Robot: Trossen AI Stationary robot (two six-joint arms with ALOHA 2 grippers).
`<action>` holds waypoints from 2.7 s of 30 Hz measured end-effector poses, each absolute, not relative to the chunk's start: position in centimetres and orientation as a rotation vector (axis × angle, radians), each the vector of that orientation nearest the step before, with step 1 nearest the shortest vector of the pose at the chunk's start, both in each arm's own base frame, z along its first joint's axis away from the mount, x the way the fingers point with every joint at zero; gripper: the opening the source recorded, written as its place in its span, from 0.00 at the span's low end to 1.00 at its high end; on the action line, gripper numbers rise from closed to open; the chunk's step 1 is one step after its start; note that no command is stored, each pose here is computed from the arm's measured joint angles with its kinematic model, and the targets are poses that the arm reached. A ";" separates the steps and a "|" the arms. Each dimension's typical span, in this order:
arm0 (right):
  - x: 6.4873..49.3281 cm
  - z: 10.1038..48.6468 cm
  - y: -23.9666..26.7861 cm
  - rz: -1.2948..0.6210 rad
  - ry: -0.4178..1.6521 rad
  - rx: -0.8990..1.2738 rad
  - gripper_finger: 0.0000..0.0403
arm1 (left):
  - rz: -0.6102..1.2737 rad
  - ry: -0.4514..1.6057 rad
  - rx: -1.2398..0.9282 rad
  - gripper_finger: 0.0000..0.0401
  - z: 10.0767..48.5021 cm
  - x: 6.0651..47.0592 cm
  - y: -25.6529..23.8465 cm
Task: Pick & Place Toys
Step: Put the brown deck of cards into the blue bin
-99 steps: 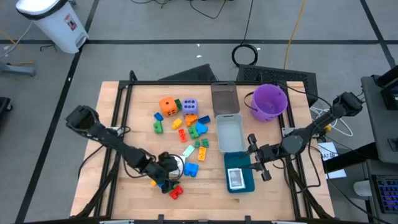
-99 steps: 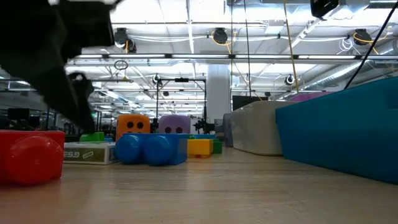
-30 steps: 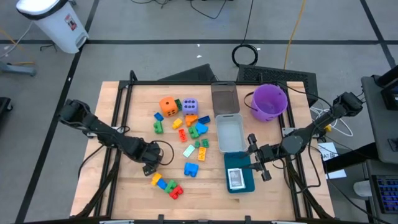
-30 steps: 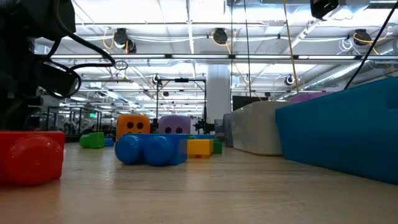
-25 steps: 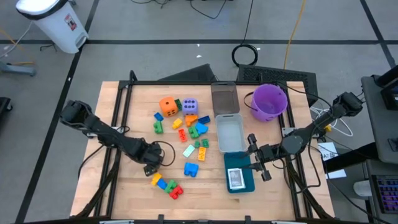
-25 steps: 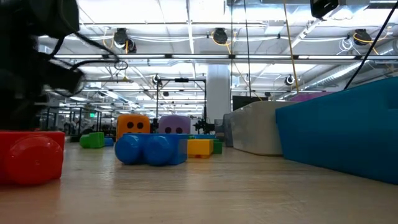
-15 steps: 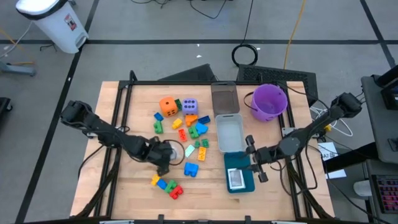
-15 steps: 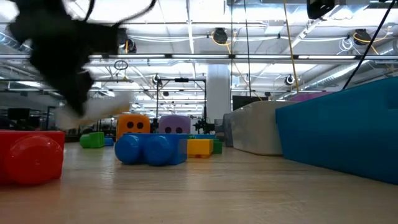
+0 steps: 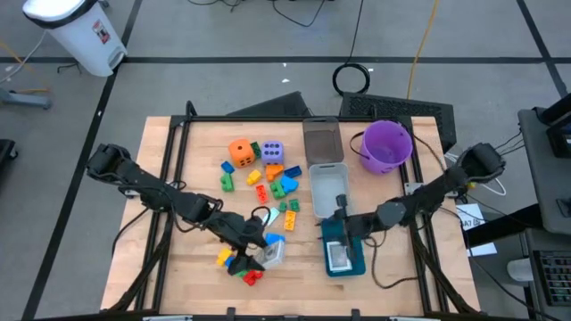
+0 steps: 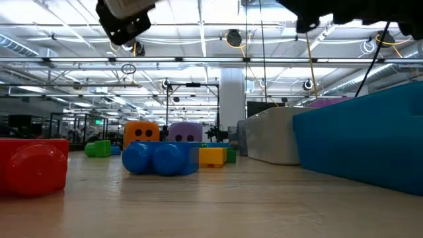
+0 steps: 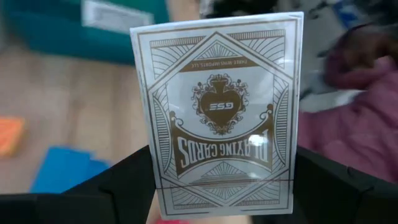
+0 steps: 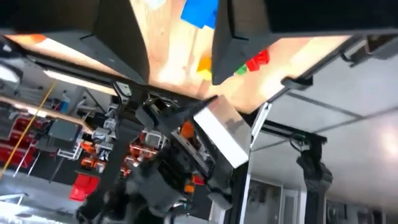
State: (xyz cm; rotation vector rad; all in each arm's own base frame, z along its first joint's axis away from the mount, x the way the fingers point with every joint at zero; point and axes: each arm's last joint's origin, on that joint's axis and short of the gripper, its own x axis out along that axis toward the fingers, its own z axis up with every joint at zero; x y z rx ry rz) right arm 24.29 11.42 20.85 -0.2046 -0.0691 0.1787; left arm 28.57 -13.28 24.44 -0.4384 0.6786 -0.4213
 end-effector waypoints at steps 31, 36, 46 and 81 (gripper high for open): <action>36.0 20.1 16.8 0.243 0.020 -0.609 0.15 | -0.407 0.733 -0.461 0.83 24.1 28.3 -13.3; 35.3 21.1 16.6 0.315 0.075 -0.539 0.06 | -0.410 0.714 -0.441 0.91 24.2 28.4 -13.1; 29.9 27.1 15.4 0.149 0.300 -0.246 0.07 | -0.385 0.715 -0.392 0.97 24.0 28.4 -12.9; 24.2 23.3 13.7 0.306 1.246 0.394 0.10 | 0.018 0.553 -0.226 0.97 24.1 28.9 -11.7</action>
